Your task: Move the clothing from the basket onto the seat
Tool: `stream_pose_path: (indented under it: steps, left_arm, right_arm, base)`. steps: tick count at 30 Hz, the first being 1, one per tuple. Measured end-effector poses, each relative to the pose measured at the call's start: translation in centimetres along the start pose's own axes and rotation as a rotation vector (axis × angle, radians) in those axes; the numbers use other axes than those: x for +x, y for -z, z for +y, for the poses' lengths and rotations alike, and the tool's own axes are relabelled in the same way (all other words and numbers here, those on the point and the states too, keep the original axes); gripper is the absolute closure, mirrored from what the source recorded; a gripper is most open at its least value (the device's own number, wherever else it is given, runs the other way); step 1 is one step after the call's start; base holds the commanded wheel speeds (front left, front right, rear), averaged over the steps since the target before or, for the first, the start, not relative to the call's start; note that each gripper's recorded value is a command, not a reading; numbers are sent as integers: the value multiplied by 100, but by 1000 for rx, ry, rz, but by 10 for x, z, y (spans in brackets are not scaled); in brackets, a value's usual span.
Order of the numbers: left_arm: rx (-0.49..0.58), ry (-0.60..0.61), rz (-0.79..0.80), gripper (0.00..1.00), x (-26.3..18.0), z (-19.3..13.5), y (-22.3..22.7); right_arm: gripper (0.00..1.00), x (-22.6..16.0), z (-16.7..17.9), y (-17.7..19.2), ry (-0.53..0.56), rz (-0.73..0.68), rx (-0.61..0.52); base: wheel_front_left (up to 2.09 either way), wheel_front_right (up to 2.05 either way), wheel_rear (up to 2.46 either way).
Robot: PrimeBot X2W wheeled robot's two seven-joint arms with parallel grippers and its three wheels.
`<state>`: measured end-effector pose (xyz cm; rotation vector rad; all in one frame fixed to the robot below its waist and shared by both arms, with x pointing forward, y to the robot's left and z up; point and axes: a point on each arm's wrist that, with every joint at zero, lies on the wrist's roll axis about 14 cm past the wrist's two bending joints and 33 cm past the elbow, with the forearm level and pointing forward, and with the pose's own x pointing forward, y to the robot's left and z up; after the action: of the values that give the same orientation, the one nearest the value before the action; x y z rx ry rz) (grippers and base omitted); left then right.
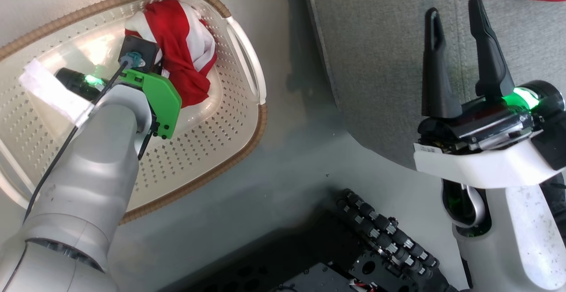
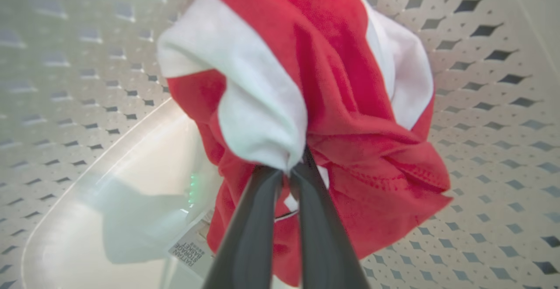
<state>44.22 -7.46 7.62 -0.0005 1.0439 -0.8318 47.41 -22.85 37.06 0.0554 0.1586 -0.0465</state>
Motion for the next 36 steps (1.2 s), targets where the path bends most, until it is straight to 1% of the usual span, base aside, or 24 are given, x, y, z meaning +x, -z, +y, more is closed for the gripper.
stream_pose_path:
  steps: [2, 8, 14, 18, 29, 36]
  left_arm:
    - [29, 5, -42, 100, -3, -1, -8]
    - [68, 54, -133, 100, -21, -27, -24]
    - [116, 64, -224, 100, -53, -43, -50]
    - [145, 64, -336, 100, -78, -56, -81]
    - [173, -10, -616, 100, -172, -69, -138]
    - [178, -79, -831, 100, -246, -73, -182]
  right_arm:
    - [0, 2, 2, -4, -8, -11, -3]
    - [0, -1, 0, -14, -8, -23, -46]
    - [0, -8, 7, -28, -25, -47, -62]
    - [0, -12, 10, -39, -30, -69, -68]
    - [0, -23, 32, -69, -81, -104, -58]
    - [0, -35, 48, -90, -123, -135, -36]
  base:
    - [0, 0, 0]
    - [0, 0, 0]
    - [0, 0, 0]
    - [0, 0, 0]
    - [0, 0, 0]
    - [0, 0, 0]
